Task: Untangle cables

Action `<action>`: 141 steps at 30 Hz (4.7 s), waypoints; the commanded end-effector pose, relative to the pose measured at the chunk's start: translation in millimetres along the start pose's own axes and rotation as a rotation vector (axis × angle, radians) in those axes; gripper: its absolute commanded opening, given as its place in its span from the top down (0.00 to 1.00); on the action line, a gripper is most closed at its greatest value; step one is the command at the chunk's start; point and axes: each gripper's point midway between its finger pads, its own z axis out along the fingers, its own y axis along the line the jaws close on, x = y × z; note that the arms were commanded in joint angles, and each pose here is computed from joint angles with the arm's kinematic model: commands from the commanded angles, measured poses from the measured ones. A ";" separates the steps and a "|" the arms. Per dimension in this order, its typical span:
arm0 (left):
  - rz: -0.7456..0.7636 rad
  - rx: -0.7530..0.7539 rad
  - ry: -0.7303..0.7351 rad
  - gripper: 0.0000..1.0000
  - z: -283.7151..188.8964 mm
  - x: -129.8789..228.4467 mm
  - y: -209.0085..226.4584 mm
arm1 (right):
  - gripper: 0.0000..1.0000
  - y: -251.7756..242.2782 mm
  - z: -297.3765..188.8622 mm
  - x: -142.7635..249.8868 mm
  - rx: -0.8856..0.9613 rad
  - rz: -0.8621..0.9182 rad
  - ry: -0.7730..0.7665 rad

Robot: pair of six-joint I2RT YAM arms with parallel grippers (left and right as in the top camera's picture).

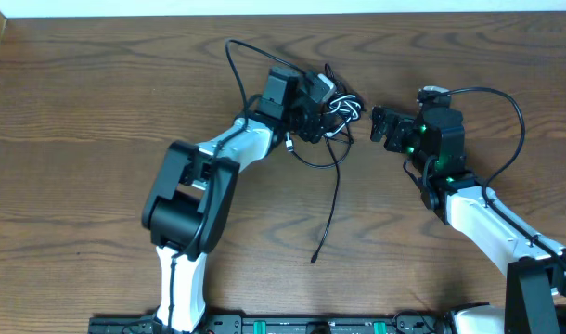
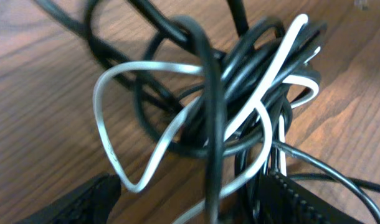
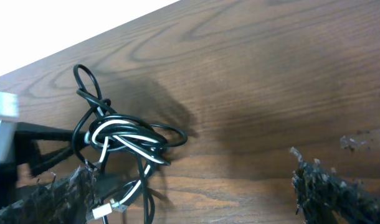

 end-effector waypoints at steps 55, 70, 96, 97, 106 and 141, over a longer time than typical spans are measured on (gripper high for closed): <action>0.052 0.752 -0.358 0.92 -103.3 -59.1 -58.0 | 0.29 78.6 -38.6 -15.8 -0.657 -0.299 -0.024; 0.057 0.762 -0.359 0.93 -103.5 -59.4 -61.3 | 0.28 86.5 -44.3 -13.3 -0.710 -0.310 -0.017; 0.091 0.827 -0.351 0.93 -99.6 -62.5 -90.8 | 0.27 92.3 -36.0 -1.4 -0.655 -0.307 0.010; 0.094 0.830 -0.351 0.93 -99.2 -62.8 -92.4 | 0.27 91.1 -35.2 -0.5 -0.649 -0.305 0.015; 0.095 0.832 -0.350 0.93 -98.8 -62.9 -93.9 | 0.35 86.7 -32.5 5.5 -0.625 -0.290 0.044; -0.027 0.631 -0.258 0.92 -69.0 -61.2 -72.5 | 0.44 88.7 -22.7 41.9 -0.532 -0.313 0.152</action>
